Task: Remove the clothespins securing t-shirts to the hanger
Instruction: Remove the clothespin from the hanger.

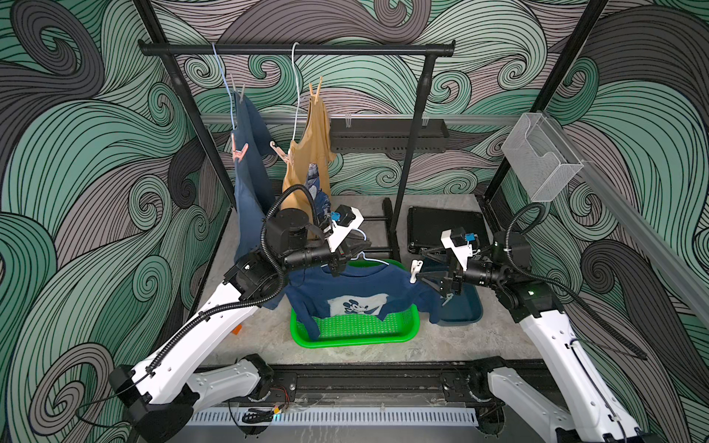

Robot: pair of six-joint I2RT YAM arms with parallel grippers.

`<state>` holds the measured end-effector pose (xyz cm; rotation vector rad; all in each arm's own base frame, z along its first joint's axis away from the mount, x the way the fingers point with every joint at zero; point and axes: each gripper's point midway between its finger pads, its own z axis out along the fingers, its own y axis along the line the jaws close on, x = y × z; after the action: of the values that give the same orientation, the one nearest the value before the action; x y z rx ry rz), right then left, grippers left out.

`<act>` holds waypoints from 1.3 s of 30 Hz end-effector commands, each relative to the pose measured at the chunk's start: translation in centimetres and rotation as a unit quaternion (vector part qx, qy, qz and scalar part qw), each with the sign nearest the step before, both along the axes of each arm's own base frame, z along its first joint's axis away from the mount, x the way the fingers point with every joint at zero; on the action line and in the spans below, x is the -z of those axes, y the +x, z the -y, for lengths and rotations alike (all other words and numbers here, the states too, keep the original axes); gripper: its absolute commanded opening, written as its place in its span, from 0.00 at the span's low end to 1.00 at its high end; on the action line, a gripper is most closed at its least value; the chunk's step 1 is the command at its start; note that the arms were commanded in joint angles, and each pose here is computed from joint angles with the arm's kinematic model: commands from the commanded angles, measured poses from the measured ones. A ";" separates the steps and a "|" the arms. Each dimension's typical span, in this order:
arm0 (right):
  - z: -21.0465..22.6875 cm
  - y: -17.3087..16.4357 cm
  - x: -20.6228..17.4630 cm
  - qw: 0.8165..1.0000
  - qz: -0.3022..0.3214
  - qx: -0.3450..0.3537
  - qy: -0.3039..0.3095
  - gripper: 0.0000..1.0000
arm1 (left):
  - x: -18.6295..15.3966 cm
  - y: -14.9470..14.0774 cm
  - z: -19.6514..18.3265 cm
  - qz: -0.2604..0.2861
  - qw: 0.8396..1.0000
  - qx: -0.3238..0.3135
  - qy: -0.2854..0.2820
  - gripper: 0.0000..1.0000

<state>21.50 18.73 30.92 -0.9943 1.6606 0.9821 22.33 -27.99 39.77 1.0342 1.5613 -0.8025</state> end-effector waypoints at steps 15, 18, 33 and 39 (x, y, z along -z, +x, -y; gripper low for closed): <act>-1.9 -0.9 0.0 0.998 -0.021 -0.057 0.018 0.63 | -3.5 -0.3 -0.4 0.034 0.999 -0.001 -0.036 0.00; -1.9 -1.0 -0.2 0.998 -0.019 -0.059 0.019 0.58 | -3.4 -0.2 -0.4 0.034 0.999 -0.002 -0.035 0.00; -1.9 -1.2 -0.6 0.998 -0.019 -0.057 0.021 0.35 | -3.4 0.0 -0.4 0.034 0.999 -0.007 -0.035 0.00; -1.9 -0.8 -0.9 0.998 -0.014 -0.052 0.019 0.27 | -3.4 0.0 -0.4 0.034 0.999 -0.007 -0.036 0.00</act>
<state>20.78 20.47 30.42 -1.0367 1.6656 1.1163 22.39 -28.00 39.87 1.0268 1.5615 -0.8059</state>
